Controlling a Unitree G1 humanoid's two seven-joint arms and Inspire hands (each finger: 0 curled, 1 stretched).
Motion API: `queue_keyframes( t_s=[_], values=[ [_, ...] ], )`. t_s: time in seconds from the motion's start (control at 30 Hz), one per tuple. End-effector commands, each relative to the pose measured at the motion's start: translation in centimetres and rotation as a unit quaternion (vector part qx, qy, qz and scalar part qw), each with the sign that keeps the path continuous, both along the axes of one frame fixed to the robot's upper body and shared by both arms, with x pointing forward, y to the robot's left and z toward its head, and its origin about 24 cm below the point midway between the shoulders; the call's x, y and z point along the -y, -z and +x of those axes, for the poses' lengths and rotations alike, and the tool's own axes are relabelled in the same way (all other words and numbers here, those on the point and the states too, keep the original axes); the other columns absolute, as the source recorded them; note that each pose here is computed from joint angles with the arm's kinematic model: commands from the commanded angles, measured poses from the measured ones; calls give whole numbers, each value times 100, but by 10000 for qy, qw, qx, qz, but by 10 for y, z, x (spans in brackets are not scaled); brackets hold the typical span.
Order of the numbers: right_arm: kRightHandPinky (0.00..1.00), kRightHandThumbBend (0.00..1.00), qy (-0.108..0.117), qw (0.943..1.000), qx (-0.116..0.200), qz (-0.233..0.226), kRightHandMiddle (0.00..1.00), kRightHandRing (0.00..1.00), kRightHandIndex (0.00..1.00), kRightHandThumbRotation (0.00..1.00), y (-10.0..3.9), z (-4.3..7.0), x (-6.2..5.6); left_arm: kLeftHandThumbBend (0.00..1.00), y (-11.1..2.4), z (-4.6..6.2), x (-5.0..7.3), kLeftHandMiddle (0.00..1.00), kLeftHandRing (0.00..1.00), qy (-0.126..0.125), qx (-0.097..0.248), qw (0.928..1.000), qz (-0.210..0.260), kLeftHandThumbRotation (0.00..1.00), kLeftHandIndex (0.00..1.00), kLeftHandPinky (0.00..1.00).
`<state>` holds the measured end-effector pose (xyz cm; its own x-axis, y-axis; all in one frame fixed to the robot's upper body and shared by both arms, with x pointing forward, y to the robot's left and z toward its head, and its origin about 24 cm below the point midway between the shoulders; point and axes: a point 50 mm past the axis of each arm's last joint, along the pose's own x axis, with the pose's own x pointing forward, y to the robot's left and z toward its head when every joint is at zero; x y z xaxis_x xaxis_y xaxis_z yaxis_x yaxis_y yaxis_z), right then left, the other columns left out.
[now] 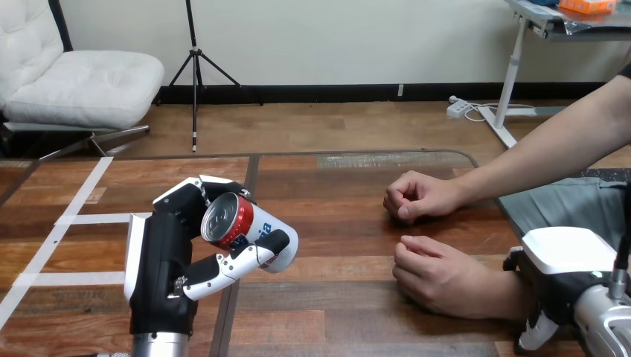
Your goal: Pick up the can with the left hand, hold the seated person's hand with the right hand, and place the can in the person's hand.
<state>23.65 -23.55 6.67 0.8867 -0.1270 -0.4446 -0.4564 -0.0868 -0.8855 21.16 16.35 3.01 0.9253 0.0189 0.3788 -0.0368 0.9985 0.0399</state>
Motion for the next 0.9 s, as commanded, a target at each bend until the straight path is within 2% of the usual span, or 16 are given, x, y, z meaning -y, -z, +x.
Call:
queue_keyframes(
  t_s=[0.0,0.33,0.53,0.87],
  values=[
    [71,86,-158,9997,162,38,81,78,78,10,-8,14,-5,74,-20,8,-1,42,40,5,481,9988,-11,0,44,37],
    [73,86,-193,9997,56,120,81,79,79,12,-3,18,-8,75,-20,7,-1,42,40,-25,472,9989,-19,0,44,37],
    [74,86,-301,9993,82,226,81,79,78,13,-1,19,-11,75,-20,6,-2,42,40,-18,474,9989,-28,0,44,37],
    [76,84,-438,9989,16,151,81,79,79,15,2,23,-14,74,-20,6,-3,42,40,-20,507,9987,29,0,44,38]
  ],
)
